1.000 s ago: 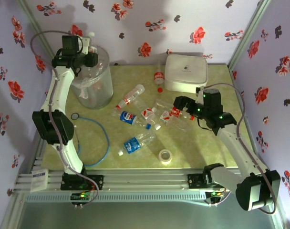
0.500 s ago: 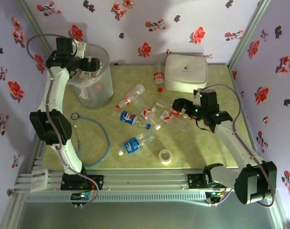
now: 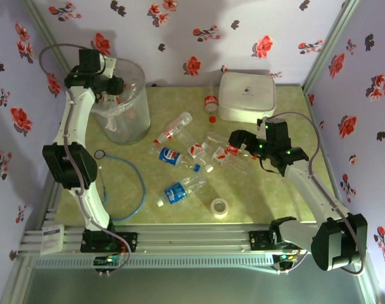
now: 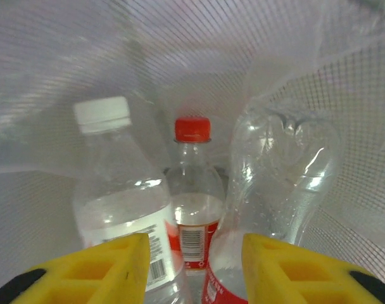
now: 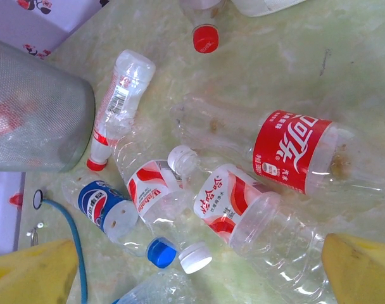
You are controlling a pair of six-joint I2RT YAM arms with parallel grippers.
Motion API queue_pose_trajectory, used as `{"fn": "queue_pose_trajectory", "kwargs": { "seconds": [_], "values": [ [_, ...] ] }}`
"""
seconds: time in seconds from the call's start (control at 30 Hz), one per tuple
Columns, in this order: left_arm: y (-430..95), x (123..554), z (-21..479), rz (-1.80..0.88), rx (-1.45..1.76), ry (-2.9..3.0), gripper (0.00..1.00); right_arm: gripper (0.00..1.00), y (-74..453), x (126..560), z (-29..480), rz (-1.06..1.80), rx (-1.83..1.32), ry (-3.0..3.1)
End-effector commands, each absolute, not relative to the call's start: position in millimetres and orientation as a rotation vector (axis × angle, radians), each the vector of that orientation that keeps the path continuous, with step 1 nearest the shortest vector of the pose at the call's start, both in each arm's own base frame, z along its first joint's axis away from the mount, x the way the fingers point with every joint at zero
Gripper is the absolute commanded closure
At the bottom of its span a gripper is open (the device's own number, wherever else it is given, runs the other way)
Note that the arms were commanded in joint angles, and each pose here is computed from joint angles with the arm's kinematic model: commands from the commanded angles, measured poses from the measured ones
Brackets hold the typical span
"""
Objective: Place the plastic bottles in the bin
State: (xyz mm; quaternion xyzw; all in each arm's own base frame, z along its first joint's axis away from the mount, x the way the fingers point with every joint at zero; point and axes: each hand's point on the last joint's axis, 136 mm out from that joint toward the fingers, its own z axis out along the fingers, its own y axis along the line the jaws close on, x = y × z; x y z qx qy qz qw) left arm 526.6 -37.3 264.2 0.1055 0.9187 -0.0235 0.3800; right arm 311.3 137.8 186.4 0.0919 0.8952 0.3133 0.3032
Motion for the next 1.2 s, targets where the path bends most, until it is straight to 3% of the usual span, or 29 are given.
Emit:
{"fn": "queue_pose_trajectory", "kwargs": {
  "seconds": [0.0, 0.37, 0.53, 0.77, 0.97, 1.17],
  "values": [
    [-45.1, 523.7, 221.4, -0.044, 0.341, 2.457, 0.58, 0.01, 136.7, 315.3, 186.6, 0.839, 0.264, 2.36],
    [-58.0, 494.4, 109.1, -0.28, 0.433, 2.696, 0.64, 0.01, 135.2, 317.6, 181.9, 0.827, 0.288, 2.371],
    [-59.6, 490.8, 105.8, -0.305, 0.392, 2.697, 0.64, 0.01, 135.0, 320.5, 181.1, 0.816, 0.29, 2.377],
    [-62.5, 502.6, 158.7, -0.299, 0.366, 2.595, 0.59, 0.01, 133.0, 325.7, 183.8, 0.792, 0.287, 2.374],
    [-73.7, 506.6, 224.6, -0.285, 0.406, 2.494, 0.34, 0.01, 116.4, 331.1, 187.5, 0.644, 0.294, 2.396],
    [-84.9, 500.2, 273.0, -0.229, 0.46, 2.414, 0.2, 0.01, 89.7, 333.7, 180.8, 0.449, 0.305, 2.437]
  ]
}}
